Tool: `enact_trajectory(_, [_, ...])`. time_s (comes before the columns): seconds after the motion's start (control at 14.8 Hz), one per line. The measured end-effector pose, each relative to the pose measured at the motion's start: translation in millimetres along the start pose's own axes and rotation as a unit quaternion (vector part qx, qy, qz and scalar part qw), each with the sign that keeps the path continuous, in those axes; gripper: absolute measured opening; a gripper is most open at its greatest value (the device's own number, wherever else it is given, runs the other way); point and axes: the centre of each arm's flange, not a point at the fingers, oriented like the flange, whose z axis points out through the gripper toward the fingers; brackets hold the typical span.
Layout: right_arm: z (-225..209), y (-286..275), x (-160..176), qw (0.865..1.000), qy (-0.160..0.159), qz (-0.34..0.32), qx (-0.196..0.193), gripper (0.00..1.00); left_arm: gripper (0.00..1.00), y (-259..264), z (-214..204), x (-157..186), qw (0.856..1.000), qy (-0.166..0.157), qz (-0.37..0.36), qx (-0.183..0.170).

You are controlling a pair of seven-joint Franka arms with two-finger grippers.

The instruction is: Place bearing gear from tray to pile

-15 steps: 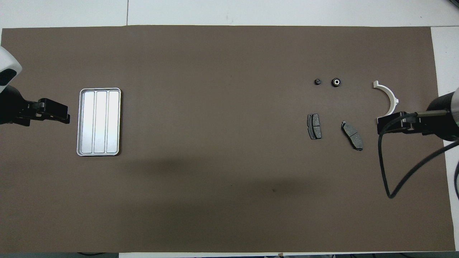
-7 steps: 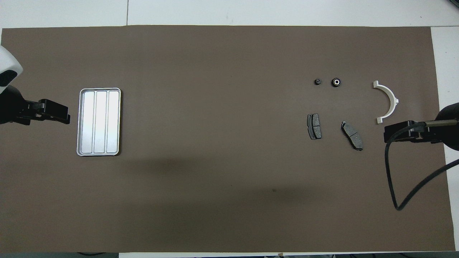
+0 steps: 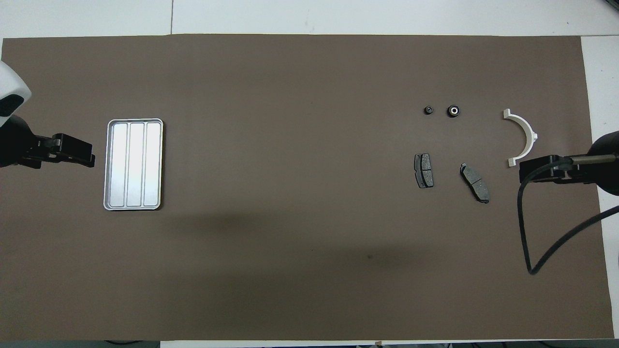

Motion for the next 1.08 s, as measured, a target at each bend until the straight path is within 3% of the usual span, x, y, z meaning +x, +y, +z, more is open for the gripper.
enact_trajectory(1.08, [0.2,-4.7,-0.4,1.000,-0.002,-0.002,0.015,1.00,1.00,0.1,-0.7,1.0,1.000,0.004,0.000,0.000])
